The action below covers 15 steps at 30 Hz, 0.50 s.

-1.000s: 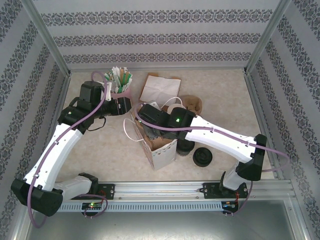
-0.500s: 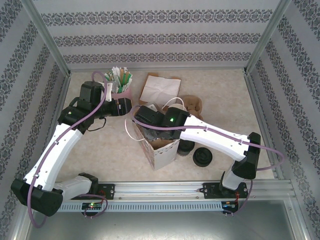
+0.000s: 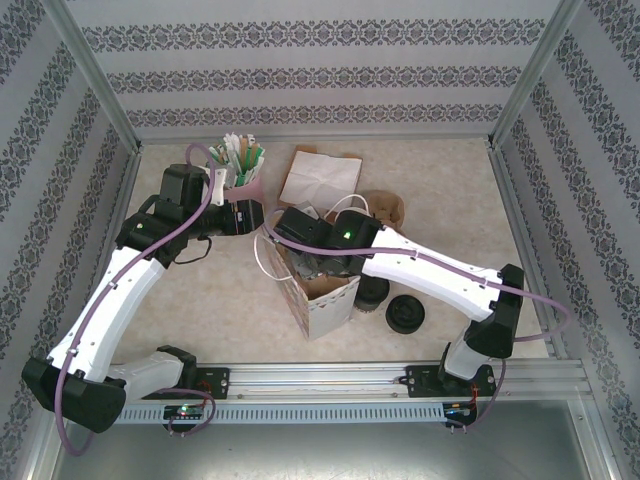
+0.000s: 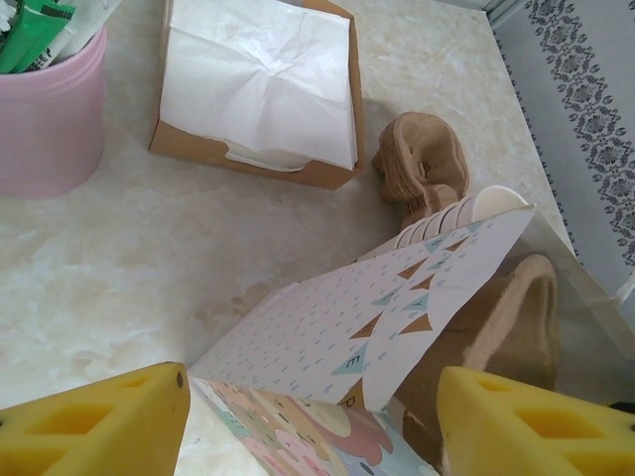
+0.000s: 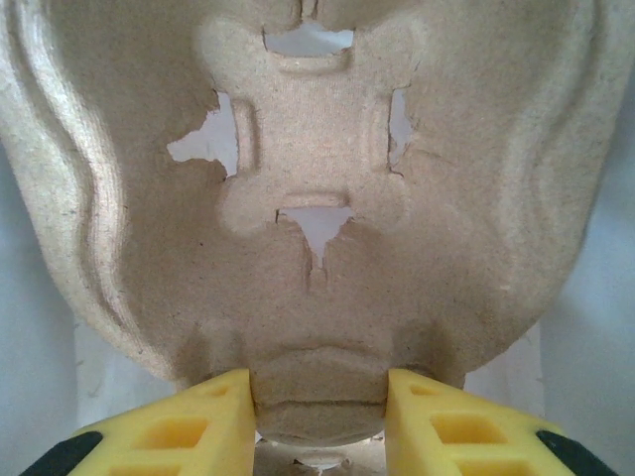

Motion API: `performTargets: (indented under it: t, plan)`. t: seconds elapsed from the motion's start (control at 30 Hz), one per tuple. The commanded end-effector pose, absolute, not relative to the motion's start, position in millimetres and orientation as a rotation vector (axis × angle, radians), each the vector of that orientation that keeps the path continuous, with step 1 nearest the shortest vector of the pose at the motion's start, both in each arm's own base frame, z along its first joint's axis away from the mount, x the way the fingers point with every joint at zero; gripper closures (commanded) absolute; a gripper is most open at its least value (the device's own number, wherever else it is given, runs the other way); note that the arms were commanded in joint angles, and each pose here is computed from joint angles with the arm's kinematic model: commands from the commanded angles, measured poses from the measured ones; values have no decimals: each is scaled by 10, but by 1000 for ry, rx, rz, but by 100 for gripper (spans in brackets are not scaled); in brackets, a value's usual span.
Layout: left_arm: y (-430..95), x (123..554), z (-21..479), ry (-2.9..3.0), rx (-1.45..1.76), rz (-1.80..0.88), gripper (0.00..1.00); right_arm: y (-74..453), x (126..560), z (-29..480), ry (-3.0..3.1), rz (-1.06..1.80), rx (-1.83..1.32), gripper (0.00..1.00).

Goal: Pack the takeout coffee

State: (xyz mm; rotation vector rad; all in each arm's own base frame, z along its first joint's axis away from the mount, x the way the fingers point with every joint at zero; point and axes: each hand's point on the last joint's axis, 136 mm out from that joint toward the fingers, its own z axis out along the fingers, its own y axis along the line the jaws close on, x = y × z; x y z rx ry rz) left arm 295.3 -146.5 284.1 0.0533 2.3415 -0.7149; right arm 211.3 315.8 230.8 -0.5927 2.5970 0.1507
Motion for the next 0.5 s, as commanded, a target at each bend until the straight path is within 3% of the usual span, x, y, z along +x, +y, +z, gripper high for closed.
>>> performTargets:
  t: [0.0,0.47]
  plan:
    - [-1372,2918,2915,2326,54,-674,32,3131,2107,2222,2639,116,-621,64]
    - [-1380,2904,2878,2334,60,-679,32,3240,2203,2030,2687,106,-690,64]
